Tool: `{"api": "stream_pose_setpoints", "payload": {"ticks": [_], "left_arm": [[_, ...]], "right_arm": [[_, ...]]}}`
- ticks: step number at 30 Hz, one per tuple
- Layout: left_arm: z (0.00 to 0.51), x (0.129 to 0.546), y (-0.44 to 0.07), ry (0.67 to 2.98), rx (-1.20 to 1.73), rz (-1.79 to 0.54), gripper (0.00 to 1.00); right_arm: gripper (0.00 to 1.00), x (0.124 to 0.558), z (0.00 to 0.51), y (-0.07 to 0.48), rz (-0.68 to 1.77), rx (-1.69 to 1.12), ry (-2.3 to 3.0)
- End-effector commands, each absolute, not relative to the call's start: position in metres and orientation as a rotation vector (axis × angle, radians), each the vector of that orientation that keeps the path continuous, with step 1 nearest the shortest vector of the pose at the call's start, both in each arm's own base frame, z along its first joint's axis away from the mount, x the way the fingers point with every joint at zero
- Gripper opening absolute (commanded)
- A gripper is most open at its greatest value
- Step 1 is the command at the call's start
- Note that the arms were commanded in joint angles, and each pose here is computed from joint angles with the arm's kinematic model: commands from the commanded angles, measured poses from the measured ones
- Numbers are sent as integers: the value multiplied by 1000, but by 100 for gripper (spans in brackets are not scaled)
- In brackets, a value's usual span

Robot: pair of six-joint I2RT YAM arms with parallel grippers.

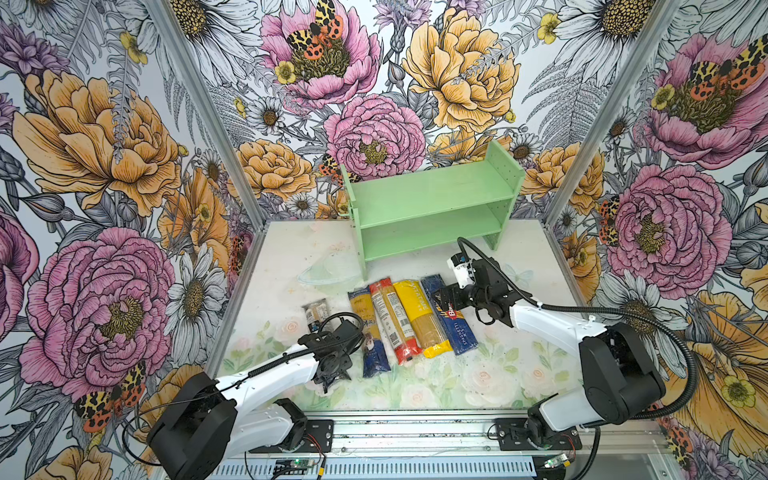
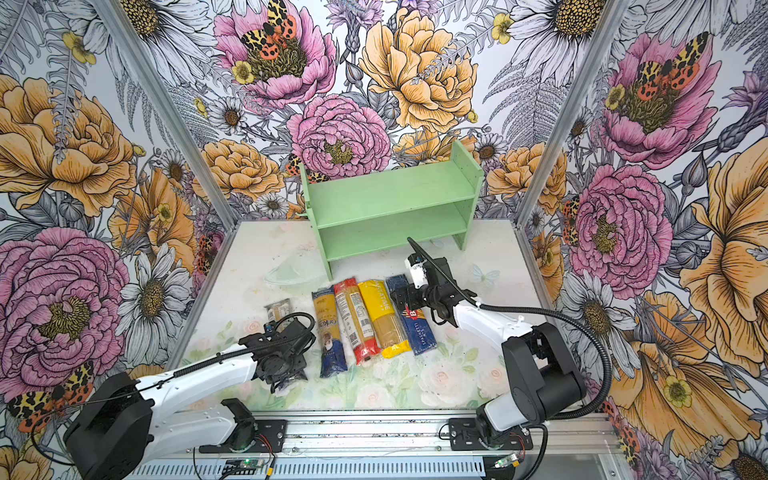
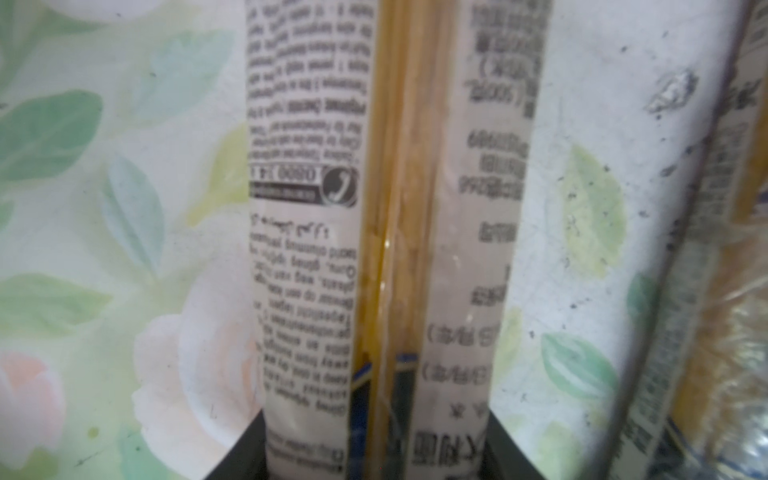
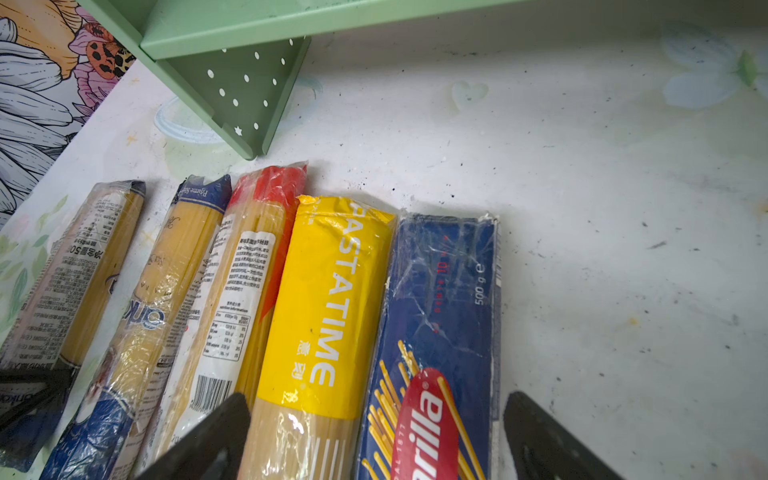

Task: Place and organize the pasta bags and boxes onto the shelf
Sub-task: 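Lower the left gripper and close it around the clear white-labelled bag, then lift the clear bag upright with the left gripper toward the green shelf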

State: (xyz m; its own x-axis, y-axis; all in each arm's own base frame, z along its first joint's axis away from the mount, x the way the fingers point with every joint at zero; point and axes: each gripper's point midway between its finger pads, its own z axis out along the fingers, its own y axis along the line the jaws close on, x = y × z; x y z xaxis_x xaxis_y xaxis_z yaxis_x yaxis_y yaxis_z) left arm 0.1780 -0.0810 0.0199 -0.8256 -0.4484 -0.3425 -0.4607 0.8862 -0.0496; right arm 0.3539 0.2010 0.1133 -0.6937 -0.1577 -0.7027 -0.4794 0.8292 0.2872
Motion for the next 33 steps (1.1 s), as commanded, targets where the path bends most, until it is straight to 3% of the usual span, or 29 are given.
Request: {"api": "stream_pose_setpoints", "payload": {"ticks": [1,6,8,10,33], "left_arm": [[13,170,-79,2742,-676,78,46],[16,172,-78,2728,-672,80,32],[17,174,-79,2727,-666,73,20],[19,176,-80,2720,-670,61,0],[84,203,-86,2496,-759,-296,0]], "right_arm": [[97,358,123,206,603,-472,2279],[97,357,124,205,598,-471,2278],[97,359,124,204,590,-471,2278],[97,360,126,206,596,-475,2276],[96,358,136,197,541,-473,2281]]}}
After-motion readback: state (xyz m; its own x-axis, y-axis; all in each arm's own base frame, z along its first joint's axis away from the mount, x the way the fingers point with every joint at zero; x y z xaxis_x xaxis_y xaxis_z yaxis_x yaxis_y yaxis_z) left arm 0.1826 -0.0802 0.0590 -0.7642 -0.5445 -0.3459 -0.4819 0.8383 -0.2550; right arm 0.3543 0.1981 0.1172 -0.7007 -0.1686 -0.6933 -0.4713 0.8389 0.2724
